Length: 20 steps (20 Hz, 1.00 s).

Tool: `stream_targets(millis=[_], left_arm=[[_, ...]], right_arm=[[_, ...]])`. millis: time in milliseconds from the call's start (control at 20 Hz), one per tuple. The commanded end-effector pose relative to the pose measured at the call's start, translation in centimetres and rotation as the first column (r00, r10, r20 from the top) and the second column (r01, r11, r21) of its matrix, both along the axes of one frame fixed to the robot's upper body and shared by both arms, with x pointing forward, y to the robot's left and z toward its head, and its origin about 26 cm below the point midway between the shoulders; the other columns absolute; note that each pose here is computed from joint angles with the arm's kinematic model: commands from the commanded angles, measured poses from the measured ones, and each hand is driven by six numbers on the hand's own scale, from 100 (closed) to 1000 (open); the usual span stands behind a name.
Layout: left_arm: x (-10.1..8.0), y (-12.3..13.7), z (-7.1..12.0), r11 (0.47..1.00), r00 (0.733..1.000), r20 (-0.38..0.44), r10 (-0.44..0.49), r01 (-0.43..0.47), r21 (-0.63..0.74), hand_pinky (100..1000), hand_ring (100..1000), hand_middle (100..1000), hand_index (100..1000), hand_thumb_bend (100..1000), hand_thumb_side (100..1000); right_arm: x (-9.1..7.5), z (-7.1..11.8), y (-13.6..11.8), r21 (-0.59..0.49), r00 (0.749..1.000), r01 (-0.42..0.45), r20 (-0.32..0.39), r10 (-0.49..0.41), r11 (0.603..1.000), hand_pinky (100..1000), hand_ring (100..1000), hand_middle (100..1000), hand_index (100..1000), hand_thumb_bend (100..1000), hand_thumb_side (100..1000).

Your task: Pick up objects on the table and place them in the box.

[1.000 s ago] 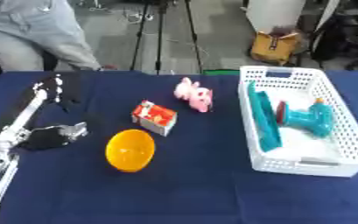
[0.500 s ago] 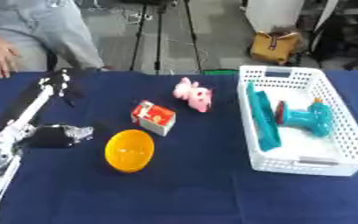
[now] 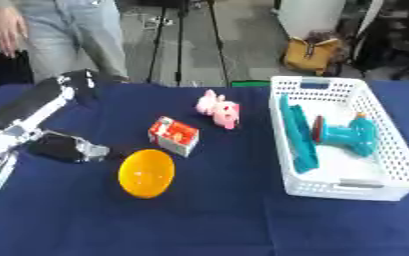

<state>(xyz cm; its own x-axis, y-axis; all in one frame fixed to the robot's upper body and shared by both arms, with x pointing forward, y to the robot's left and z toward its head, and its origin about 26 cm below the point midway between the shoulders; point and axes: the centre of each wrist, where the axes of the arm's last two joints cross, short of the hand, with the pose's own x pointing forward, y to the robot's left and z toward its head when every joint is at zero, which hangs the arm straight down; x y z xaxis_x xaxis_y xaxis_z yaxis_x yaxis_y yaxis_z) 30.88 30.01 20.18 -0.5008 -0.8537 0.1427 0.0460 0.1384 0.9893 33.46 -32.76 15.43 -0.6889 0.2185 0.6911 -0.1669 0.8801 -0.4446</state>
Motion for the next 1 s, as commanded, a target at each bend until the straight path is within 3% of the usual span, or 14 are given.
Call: stream_targets(millis=[50,300,600,1000], left_arm=[[0.2,-0.4,1.0,0.993,1.000,-0.008,-0.002,0.003,0.116,673,782,857,896,1000,683],[1.4,-1.8,-0.5,0.970,0.991,-0.132,-0.005,0.036,0.240,698,810,864,905,1000,777],[3.9,-2.9,-2.0,0.936,0.977,-0.215,0.008,0.068,0.346,703,806,853,898,1000,854],[6.1,-3.7,-4.6,0.920,0.966,-0.253,0.054,0.051,0.390,712,811,846,889,1000,904]], right_arm=[[0.0,0.8,-0.3,-0.033,1.000,0.004,0.018,-0.003,0.999,496,494,625,777,164,608],[0.1,0.8,-0.2,-0.032,1.000,0.000,0.019,0.001,0.999,496,494,625,777,163,608],[0.1,0.7,-0.2,-0.033,1.000,-0.005,0.015,0.006,0.999,496,494,625,777,162,609],[0.1,0.6,-0.1,-0.032,1.000,-0.008,0.013,0.009,0.999,496,494,625,778,161,608]])
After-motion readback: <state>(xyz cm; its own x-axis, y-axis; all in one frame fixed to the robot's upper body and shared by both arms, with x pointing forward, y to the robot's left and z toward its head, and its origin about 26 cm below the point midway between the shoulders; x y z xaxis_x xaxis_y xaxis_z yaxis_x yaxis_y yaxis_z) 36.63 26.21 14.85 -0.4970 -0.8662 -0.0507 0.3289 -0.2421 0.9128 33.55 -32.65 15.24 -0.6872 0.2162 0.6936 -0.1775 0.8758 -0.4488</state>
